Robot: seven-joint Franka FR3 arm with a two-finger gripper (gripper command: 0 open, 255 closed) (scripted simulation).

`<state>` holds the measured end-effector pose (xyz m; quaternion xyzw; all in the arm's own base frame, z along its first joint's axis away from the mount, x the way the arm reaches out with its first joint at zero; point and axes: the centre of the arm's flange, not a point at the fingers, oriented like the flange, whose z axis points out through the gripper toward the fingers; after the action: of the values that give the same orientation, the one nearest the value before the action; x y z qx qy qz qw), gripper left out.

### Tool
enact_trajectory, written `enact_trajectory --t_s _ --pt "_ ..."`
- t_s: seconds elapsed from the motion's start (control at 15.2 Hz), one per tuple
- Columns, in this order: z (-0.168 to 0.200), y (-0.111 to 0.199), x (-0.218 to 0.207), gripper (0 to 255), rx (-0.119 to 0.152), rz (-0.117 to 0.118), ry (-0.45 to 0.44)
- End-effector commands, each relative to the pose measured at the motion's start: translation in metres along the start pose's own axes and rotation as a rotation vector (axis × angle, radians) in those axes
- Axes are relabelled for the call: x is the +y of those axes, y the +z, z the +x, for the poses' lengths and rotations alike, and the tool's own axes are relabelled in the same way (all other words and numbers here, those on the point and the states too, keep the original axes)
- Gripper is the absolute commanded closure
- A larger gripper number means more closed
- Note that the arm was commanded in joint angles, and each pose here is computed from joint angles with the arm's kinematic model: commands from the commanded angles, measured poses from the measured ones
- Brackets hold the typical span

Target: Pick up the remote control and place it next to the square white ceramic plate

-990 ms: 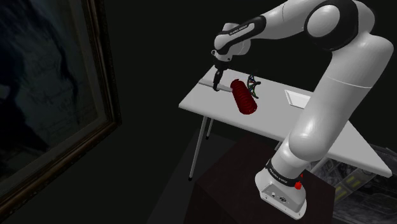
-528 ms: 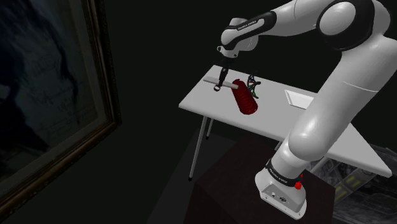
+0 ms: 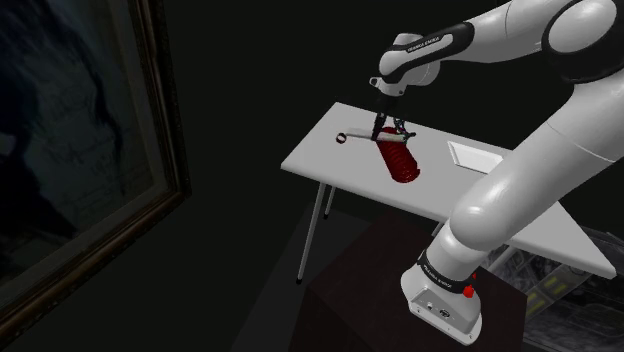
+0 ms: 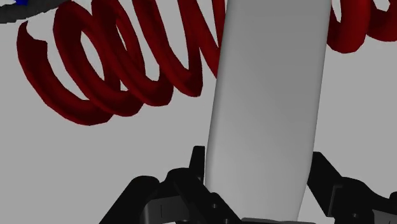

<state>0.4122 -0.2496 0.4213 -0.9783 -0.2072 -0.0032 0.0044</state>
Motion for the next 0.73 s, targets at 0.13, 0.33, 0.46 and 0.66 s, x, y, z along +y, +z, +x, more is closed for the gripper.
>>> enact_trajectory --t_s 0.13,0.33,0.46,0.66 --pt "-0.054 0.003 0.008 255 0.000 0.001 -0.001" --pt "-0.093 0.003 0.013 255 0.000 0.001 -0.001" --pt "-0.120 0.002 0.017 255 0.000 0.001 -0.001" --pt "-0.159 0.002 0.022 255 0.000 0.001 -0.001"
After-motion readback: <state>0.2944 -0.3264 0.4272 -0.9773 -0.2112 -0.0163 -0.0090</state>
